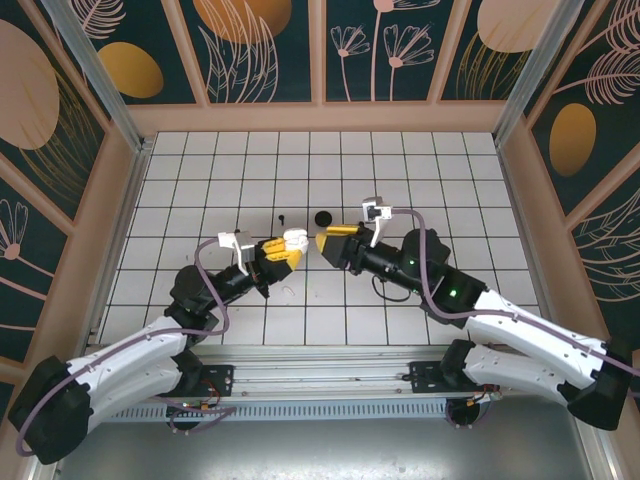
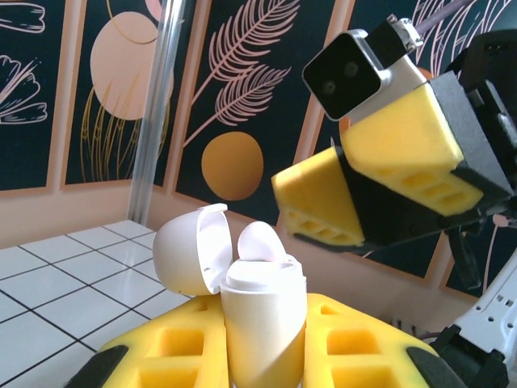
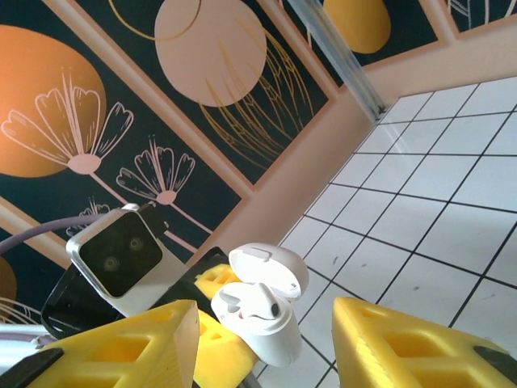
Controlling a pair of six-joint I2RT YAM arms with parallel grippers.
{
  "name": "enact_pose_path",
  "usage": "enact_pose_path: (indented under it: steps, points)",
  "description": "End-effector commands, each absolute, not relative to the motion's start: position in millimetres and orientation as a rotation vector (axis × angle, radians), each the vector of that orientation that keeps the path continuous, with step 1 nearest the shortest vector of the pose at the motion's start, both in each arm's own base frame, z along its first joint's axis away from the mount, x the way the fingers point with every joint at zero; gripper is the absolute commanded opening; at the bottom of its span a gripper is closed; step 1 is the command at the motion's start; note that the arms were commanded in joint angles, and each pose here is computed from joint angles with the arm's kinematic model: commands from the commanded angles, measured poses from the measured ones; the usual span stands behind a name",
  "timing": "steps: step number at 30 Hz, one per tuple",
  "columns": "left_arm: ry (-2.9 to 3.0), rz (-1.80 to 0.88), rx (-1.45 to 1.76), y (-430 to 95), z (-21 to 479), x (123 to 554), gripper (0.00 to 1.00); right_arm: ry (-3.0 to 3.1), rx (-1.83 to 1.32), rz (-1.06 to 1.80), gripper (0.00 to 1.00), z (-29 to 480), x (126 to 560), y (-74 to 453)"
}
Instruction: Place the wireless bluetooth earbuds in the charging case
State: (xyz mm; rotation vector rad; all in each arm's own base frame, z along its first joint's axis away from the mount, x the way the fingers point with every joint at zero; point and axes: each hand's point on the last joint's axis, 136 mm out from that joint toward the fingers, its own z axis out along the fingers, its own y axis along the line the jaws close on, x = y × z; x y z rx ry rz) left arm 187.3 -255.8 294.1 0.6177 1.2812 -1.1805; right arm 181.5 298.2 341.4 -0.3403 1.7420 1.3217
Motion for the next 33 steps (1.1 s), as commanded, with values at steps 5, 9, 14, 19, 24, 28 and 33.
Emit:
enact_pose_path:
  steps: [5, 9, 14, 19, 24, 28, 33]
  points:
    - [1.335, -1.105, 0.63, -245.1, 291.5, 181.8, 0.0, 1.885, -0.187, 1.183, 0.47, 310.1, 198.9, 281.0]
    - [1.361, -1.077, 0.605, -232.8, 284.4, 176.1, 0.0, 2.006, -0.195, 1.153, 0.42, 271.1, 203.5, 292.9]
    - [1.401, -1.025, 0.579, -217.6, 269.8, 171.2, 0.0, 2.171, -0.22, 1.124, 0.36, 224.2, 215.0, 315.1]
    - [1.418, -1.006, 0.55, -207.1, 259.7, 167.3, 0.0, 2.355, -0.283, 1.072, 0.3, 181.2, 226.0, 335.1]
    - [1.481, -0.972, 0.555, -203.5, 252.8, 167.7, 0.0, 2.487, -0.405, 0.952, 0.31, 149.2, 230.9, 343.2]
    - [1.497, -0.943, 0.565, -201.2, 252.4, 167.9, 0.0, 2.589, -0.526, 0.902, 0.32, 122.3, 229.9, 353.5]
    - [1.498, -0.948, 0.552, -200.2, 251.5, 168.1, 0.0, 2.689, -0.683, 0.922, 0.32, 92.3, 225.0, 371.8]
